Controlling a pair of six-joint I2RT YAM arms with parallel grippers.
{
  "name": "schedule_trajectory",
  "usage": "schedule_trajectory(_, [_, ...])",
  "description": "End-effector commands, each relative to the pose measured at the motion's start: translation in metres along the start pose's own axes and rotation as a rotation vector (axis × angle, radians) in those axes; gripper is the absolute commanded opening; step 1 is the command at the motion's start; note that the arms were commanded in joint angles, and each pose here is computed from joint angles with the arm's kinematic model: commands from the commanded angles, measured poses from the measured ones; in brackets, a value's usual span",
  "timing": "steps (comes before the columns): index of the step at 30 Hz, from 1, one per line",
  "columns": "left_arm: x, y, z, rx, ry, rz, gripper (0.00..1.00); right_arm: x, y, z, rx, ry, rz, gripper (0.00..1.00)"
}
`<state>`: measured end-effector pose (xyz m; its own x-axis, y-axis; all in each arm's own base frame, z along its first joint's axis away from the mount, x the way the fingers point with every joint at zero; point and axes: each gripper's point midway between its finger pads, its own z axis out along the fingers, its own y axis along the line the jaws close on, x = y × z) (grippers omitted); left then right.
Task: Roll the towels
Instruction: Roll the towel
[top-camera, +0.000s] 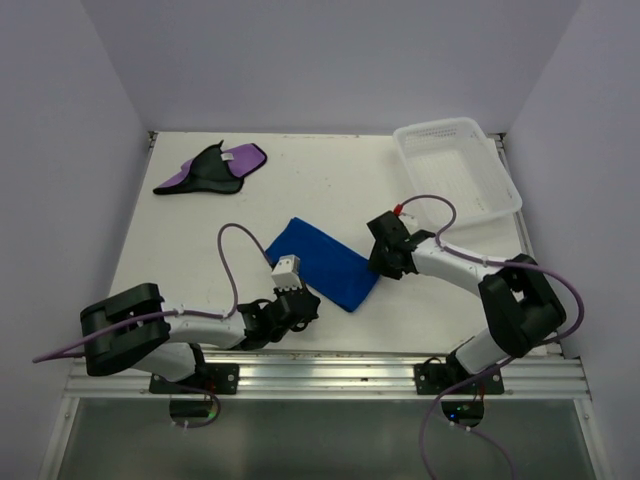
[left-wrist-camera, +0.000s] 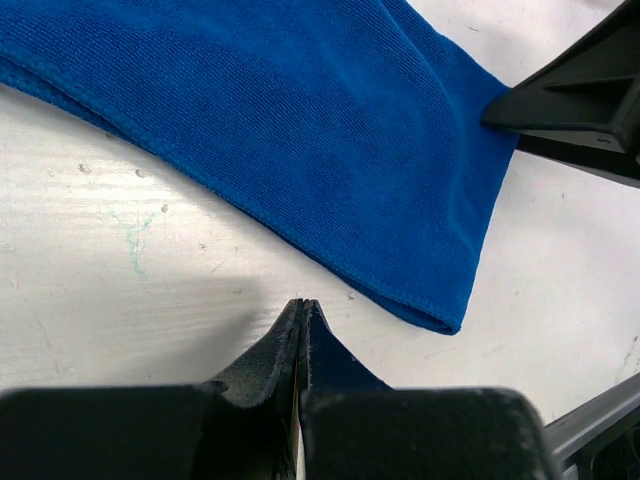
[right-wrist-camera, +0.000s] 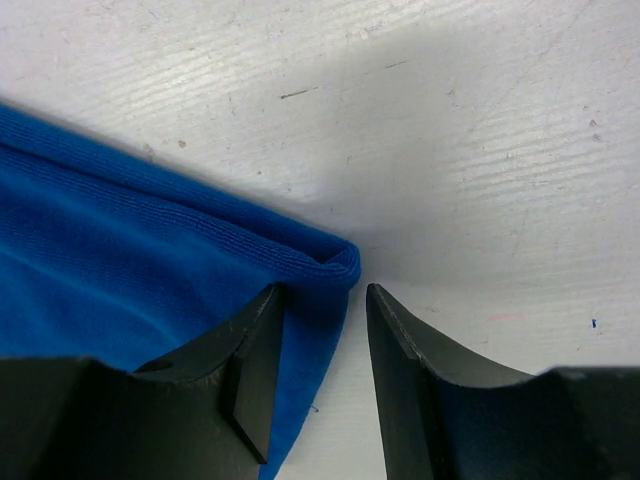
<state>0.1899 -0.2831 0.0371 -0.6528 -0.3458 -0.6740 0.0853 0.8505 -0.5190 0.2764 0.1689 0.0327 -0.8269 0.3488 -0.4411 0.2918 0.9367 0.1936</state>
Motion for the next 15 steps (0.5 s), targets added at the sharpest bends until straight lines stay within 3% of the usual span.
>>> schedule_trajectory(1, [-0.003, 0.003, -0.003, -0.003, -0.010, 0.026, 0.00, 0.003, 0.002, 0.010, -0.018, 0.004, -0.003, 0.43])
schedule_trajectory(4, [-0.002, 0.003, -0.003, 0.000, -0.005, 0.029, 0.00, 0.006, -0.002, 0.015, -0.004, 0.014, -0.004, 0.42])
schedule_trajectory(11, [-0.002, 0.002, -0.004, 0.004, 0.000, 0.041, 0.00, 0.004, -0.002, 0.010, -0.012, 0.003, -0.001, 0.14])
schedule_trajectory(15, [-0.003, 0.001, -0.004, 0.004, 0.000, 0.049, 0.00, 0.006, -0.003, 0.004, -0.021, 0.011, 0.004, 0.09])
